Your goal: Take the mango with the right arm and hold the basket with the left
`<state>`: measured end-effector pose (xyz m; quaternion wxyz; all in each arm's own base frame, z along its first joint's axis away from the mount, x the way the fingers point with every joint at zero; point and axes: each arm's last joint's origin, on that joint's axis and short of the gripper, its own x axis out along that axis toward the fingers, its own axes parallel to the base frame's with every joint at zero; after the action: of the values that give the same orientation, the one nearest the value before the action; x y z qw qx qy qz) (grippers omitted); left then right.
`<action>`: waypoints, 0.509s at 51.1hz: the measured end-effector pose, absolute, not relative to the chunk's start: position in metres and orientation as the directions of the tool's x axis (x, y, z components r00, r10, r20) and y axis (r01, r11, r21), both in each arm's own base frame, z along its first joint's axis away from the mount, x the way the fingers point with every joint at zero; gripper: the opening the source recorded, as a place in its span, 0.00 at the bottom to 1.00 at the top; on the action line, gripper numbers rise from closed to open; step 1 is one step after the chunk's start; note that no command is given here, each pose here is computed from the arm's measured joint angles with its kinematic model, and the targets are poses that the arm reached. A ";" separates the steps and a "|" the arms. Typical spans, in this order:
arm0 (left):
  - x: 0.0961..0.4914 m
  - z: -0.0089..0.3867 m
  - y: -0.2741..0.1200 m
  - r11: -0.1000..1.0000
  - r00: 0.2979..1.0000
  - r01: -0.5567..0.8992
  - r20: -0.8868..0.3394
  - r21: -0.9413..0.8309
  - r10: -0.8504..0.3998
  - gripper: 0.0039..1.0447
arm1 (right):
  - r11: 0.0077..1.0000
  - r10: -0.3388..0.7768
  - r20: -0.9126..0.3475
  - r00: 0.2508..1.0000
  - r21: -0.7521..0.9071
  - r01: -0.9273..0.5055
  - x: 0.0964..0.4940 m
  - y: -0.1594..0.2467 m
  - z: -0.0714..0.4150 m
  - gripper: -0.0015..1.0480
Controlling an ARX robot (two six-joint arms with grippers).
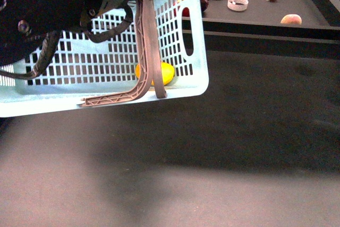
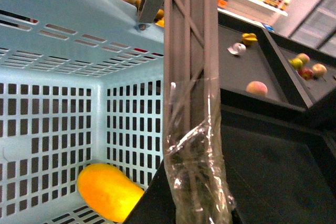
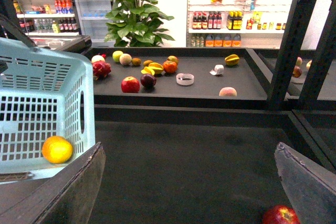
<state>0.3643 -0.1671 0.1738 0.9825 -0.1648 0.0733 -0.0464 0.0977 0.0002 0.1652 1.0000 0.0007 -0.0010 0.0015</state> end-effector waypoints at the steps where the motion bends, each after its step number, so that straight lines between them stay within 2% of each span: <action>1: 0.370 0.174 -0.165 0.931 0.986 0.030 -0.142 -0.365 -0.087 0.08 | 1.000 0.003 0.002 1.000 0.001 -0.003 0.098 0.000 0.165 0.92; 11: 0.408 0.169 -0.142 0.760 0.960 -0.246 -0.258 -0.601 0.107 0.08 | 1.000 0.003 0.002 1.000 0.001 -0.003 0.098 0.000 0.165 0.92; 18: 0.431 0.148 -0.117 0.537 0.891 -0.453 -0.381 -0.712 0.246 0.08 | 1.000 0.003 0.002 1.000 0.001 -0.003 0.098 0.000 0.165 0.92; 20: 0.437 0.140 -0.110 0.467 0.876 -0.482 -0.398 -0.741 0.272 0.08 | 1.000 0.003 0.002 1.000 0.001 -0.003 0.098 0.000 0.165 0.92; 26: 0.450 0.130 -0.097 0.353 0.857 -0.505 -0.408 -0.788 0.317 0.08 | 1.000 0.003 0.003 1.000 0.001 -0.003 0.098 0.000 0.165 0.92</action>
<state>0.4499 -0.0970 0.1298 0.8172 -0.5104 0.0923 0.2514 0.0976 0.0002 0.1653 1.0000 0.0007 -0.0014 0.0017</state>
